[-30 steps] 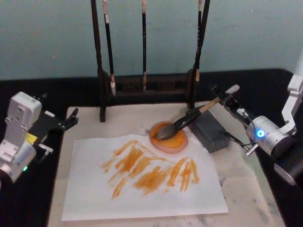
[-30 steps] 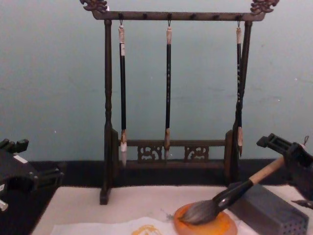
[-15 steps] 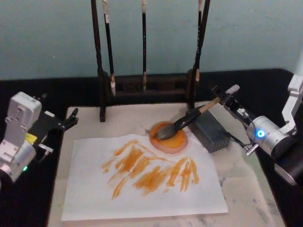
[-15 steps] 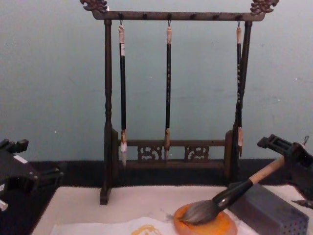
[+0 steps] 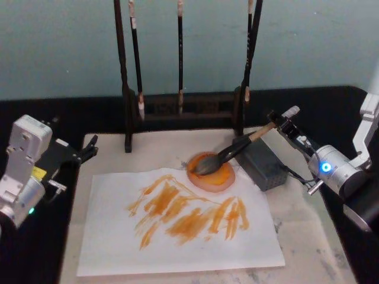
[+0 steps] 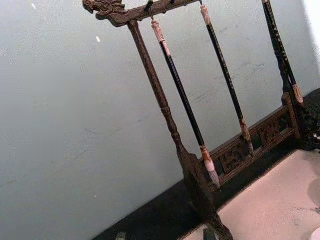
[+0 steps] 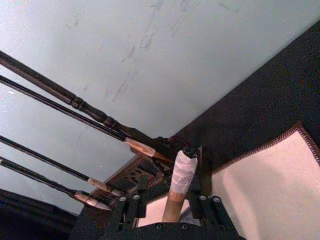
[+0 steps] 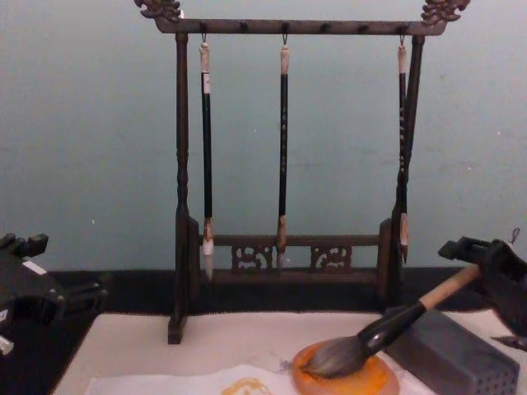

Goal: Pick up the brush from the inkstone, write on the paper, then place the brush back to its original position.

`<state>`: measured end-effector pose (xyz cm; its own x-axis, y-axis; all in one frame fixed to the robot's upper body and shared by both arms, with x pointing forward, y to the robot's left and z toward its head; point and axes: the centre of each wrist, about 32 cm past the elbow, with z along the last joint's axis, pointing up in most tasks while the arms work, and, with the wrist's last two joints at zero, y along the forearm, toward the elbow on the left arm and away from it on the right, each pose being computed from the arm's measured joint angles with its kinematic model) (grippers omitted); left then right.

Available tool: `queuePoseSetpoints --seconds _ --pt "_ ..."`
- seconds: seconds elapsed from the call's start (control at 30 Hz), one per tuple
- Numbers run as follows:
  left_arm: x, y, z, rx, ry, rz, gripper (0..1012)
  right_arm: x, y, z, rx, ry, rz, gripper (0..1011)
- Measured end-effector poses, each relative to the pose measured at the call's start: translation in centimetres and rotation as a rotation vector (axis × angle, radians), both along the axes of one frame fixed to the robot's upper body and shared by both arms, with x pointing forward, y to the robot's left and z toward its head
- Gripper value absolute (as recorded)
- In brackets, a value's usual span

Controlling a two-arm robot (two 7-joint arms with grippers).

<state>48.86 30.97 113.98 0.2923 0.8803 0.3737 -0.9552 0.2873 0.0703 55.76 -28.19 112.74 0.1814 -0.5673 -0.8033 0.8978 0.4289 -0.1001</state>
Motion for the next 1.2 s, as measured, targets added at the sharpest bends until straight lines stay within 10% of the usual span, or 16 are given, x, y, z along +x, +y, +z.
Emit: queuePoseSetpoints --seconds 0.37,1.2 --pt "0.0 0.0 0.0 0.0 0.0 0.0 1001 -0.01 0.0 0.0 0.0 0.0 0.0 173" --pt "0.0 0.0 0.0 0.0 0.0 0.0 1001 -0.09 0.12 0.55 0.009 -0.027 -0.001 160"
